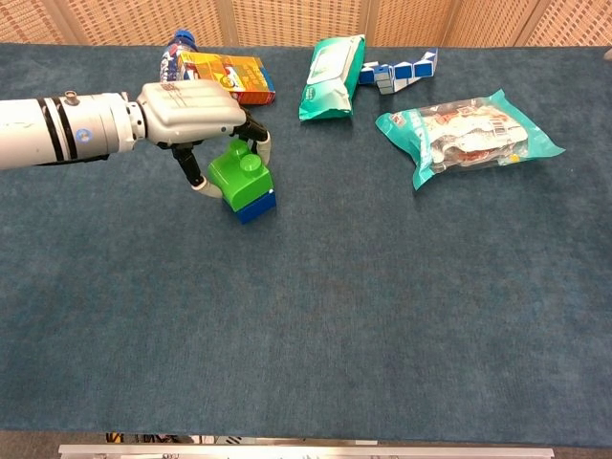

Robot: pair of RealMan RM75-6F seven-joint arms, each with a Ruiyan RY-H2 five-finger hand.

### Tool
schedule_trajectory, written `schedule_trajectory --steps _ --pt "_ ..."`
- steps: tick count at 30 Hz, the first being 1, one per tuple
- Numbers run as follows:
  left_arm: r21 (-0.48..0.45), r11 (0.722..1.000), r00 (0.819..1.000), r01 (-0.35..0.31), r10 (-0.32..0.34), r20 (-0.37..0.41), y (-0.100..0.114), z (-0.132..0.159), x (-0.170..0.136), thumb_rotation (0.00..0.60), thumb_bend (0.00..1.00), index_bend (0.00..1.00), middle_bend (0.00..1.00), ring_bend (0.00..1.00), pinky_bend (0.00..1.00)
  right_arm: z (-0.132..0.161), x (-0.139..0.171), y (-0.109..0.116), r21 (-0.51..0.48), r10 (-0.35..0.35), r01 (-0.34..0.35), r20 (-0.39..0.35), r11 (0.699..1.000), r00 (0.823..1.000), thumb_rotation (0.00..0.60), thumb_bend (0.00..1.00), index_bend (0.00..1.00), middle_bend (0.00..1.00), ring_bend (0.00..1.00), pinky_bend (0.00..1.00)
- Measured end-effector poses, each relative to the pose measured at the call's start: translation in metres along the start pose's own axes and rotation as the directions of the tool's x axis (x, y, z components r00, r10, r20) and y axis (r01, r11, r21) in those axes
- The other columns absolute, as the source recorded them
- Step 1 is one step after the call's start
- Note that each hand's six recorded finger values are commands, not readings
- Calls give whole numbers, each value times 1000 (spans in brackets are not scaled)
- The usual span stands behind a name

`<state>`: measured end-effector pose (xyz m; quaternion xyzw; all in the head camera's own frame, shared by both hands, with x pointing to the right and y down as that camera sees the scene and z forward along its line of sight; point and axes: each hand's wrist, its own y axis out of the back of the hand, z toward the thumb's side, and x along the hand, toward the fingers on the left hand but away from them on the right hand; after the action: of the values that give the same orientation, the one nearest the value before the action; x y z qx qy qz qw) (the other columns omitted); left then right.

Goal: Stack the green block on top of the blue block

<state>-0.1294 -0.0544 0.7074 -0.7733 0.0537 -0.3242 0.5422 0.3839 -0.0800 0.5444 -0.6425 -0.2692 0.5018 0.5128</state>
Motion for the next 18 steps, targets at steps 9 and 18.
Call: schedule_trajectory --steps 9,18 --pt "27 999 999 21 -22 28 0 -9 7 600 173 389 379 350 356 -5 4 0 2 -1 1 24 1000 1000 600 12 37 254 160 267" --pt "3 1000 998 22 -22 65 2 -8 17 600 173 394 379 350 356 -6 4 0 10 -4 4 44 1000 999 600 13 37 254 160 267"
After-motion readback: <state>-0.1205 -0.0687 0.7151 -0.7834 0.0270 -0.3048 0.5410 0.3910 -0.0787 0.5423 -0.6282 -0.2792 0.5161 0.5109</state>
